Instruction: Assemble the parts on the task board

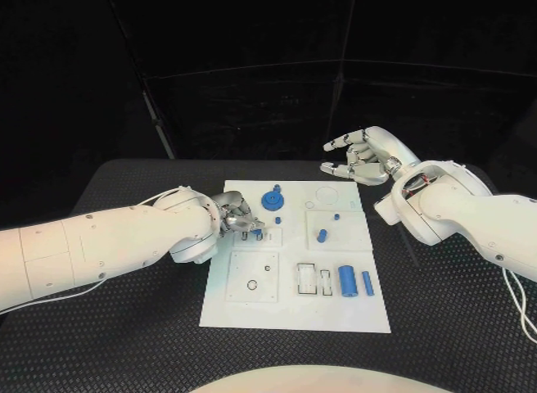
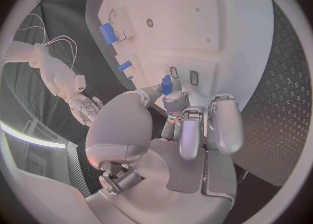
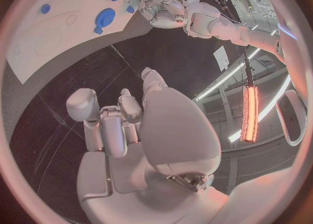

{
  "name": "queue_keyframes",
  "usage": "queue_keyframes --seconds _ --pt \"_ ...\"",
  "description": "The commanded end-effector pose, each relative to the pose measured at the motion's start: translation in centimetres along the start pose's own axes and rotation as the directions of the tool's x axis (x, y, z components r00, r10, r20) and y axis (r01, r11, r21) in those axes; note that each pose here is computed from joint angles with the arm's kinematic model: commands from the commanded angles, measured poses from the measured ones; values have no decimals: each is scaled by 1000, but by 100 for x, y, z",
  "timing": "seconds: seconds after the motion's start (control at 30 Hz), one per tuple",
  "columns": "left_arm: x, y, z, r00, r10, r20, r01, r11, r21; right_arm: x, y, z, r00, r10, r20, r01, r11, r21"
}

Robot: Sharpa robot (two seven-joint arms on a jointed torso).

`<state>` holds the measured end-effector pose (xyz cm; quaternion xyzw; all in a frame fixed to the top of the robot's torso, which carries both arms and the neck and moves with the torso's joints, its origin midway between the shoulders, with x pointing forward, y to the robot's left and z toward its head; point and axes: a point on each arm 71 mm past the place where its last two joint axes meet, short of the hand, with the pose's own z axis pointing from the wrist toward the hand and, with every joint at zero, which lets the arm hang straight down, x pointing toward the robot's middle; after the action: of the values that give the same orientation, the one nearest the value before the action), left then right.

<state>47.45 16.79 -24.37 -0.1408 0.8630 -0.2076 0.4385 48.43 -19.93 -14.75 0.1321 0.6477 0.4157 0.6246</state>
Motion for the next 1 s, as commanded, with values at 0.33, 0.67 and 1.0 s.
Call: queue_keyframes --seconds 0.33,0.67,1.0 --pt "48 -1 43 996 92 18 -92 996 -7 -8 16 8 1000 -3 4 3 1000 -15" --pt "71 -5 72 994 112 -7 -112 994 -14 -2 21 15 1000 -2 6 3 1000 -19" --pt "79 -16 81 994 112 -6 -112 994 -14 2 26 18 1000 -2 7 2 1000 -21"
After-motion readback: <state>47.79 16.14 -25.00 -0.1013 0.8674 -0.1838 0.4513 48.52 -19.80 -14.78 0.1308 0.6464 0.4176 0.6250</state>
